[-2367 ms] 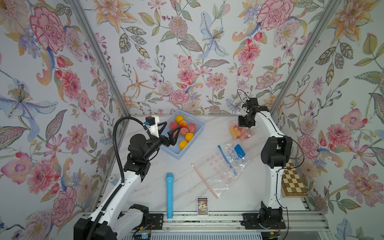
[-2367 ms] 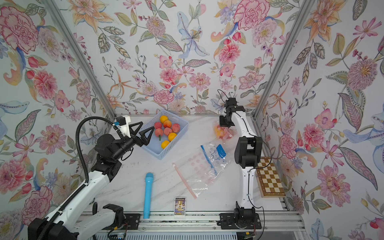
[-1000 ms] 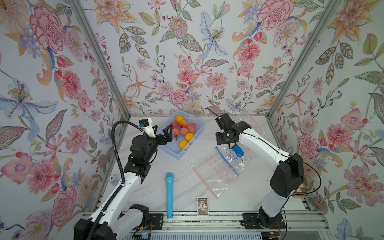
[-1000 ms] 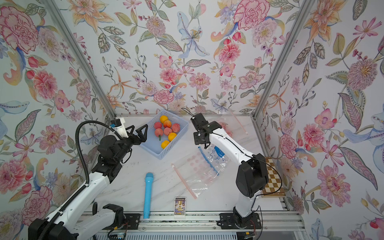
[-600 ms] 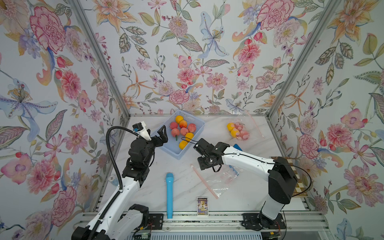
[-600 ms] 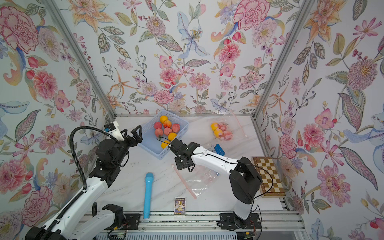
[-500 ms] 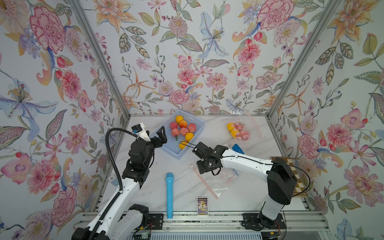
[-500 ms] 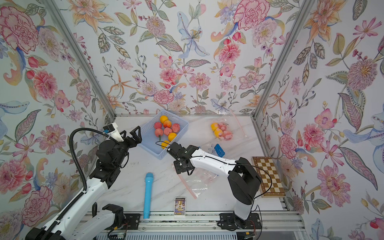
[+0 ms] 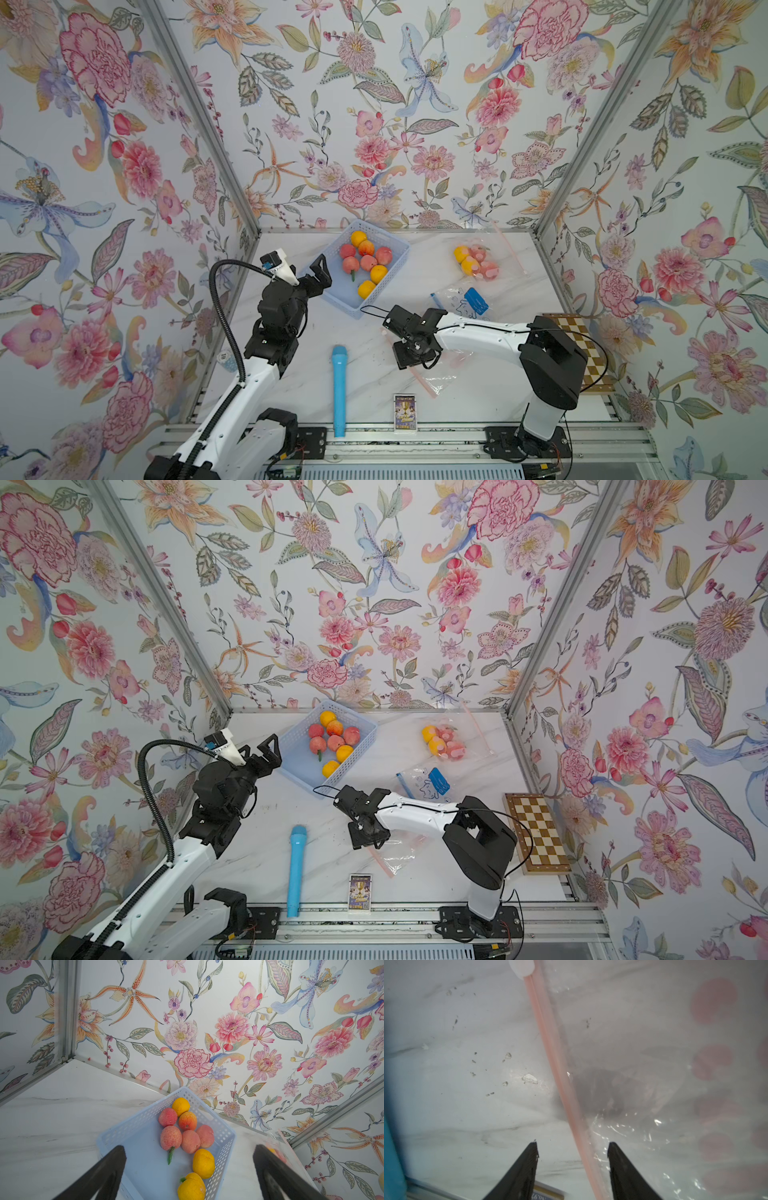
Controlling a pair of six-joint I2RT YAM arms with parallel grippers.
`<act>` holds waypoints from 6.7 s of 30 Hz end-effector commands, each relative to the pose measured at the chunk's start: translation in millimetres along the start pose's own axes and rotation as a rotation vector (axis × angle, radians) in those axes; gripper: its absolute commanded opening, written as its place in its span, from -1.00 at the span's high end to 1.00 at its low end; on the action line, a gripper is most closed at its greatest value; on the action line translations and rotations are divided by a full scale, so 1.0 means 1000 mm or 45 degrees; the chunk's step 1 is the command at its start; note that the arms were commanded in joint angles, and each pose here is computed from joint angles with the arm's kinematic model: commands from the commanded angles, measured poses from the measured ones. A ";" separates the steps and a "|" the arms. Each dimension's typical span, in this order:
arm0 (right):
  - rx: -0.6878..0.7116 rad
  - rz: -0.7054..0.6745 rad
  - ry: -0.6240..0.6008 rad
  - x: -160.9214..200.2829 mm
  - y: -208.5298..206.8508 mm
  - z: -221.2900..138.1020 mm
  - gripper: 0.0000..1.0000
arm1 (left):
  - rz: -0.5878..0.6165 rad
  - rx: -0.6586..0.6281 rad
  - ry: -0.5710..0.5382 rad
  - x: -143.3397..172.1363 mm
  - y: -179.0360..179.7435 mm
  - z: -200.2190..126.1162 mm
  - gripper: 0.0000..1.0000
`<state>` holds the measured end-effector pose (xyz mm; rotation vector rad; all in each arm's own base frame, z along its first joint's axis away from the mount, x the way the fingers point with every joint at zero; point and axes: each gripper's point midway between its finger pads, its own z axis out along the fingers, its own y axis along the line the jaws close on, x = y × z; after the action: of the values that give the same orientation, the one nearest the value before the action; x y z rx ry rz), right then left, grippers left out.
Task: Place the peach in a zip-top bag and seal the zipper
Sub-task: Pick up the zipper food storage bag, then open the zipper food storage bag, then pick up the peach from the basket.
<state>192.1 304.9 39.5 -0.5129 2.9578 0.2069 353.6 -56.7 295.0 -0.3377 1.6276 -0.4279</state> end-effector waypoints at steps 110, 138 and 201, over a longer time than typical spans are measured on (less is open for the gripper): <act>0.344 0.288 -0.863 -0.167 -0.088 -0.185 1.00 | 0.161 0.512 0.834 0.208 -0.149 0.038 -0.13; 0.227 0.239 -0.761 -0.189 -0.065 -0.160 1.00 | 0.469 -0.119 0.739 0.136 -0.004 0.136 -0.83; -0.182 0.290 -0.697 -0.210 -0.049 -0.141 1.00 | 0.009 0.529 0.511 0.075 -0.116 0.070 0.28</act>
<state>391.8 296.6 197.0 -0.1005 2.4815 0.4031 427.0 -180.3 256.4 0.0438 1.9498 -0.7403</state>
